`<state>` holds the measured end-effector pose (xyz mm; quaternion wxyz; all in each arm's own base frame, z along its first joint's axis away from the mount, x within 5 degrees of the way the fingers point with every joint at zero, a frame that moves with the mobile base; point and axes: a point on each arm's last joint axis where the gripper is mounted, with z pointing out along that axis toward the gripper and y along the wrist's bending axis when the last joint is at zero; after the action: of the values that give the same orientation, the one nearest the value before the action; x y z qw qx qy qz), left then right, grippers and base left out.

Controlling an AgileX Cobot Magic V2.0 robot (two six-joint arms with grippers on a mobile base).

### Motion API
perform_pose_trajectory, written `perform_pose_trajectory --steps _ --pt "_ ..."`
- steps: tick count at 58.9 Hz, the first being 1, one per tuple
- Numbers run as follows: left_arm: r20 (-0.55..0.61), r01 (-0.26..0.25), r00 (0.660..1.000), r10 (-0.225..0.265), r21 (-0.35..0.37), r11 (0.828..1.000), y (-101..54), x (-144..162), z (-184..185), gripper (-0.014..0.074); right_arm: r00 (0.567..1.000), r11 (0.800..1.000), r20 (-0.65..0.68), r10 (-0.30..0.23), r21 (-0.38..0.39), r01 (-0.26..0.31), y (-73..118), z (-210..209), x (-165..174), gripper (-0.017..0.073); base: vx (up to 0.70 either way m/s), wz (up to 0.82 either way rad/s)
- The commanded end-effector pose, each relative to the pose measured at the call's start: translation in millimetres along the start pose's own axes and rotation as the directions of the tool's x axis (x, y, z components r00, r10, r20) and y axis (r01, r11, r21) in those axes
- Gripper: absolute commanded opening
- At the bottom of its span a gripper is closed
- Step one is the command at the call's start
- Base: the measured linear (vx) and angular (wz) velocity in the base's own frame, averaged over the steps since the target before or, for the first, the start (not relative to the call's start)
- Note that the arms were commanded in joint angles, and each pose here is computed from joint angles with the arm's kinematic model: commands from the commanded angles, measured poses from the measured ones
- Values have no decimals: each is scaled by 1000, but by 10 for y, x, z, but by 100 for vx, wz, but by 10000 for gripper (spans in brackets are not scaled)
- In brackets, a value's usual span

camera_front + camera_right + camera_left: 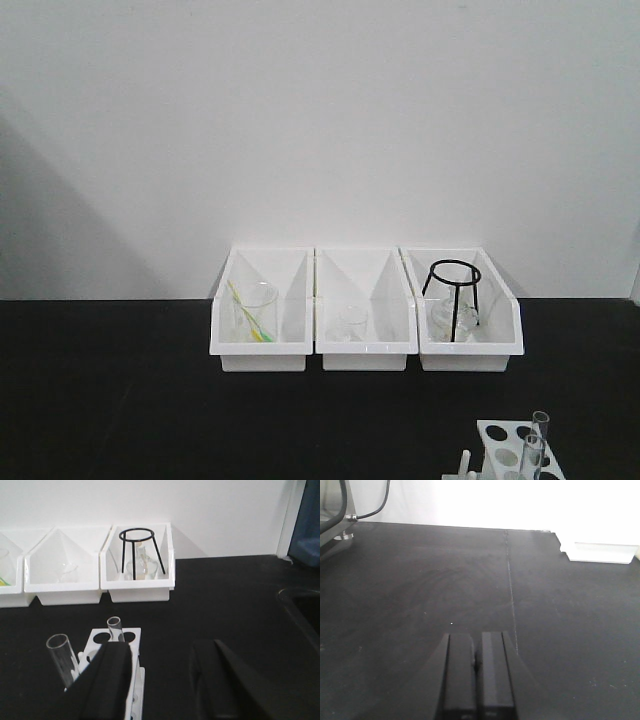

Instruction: Flip and reinsert test tube from rack

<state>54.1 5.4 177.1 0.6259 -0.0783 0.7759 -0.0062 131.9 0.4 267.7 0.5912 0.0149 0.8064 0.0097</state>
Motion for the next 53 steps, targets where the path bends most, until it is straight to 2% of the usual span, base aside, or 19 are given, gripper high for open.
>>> perform_pose_trajectory --steps 1,7,15,16,19,23,26,32,53 --pt "97 1 995 -3 23 1000 -18 -83 -12 -6 998 1000 60 0 -11 1 14 89 -133 477 0 0" --pt "97 1 995 -3 23 1000 -18 -83 -12 -6 997 1000 75 -5 -28 7 28 225 -36 496 0 0" --pt "97 1 995 -3 23 1000 -18 -83 -12 -6 987 997 159 -7 -72 18 56 326 282 486 0 0" --pt "97 1 995 -3 23 1000 -18 -83 -12 -6 975 989 214 -56 -125 84 108 332 436 484 0 0" --pt "97 1 995 -3 23 1000 -18 -83 -12 -6 969 975 221 -108 -169 147 157 341 506 484 0 0" --pt "97 1 995 -3 23 1000 -18 -83 -12 -6 959 945 226 -172 -236 225 230 369 550 484 0 0" --pt "97 1 995 -3 23 1000 -18 -83 -12 -6 958 927 221 -185 -286 244 277 402 570 484 0 0" --pt "97 1 995 -3 23 1000 -18 -83 -12 -6 962 905 201 -186 -345 247 328 510 580 484 0 0" --pt "97 1 995 -3 23 1000 -18 -83 -12 -6 975 894 168 -143 -401 200 379 1034 514 484 0 0"
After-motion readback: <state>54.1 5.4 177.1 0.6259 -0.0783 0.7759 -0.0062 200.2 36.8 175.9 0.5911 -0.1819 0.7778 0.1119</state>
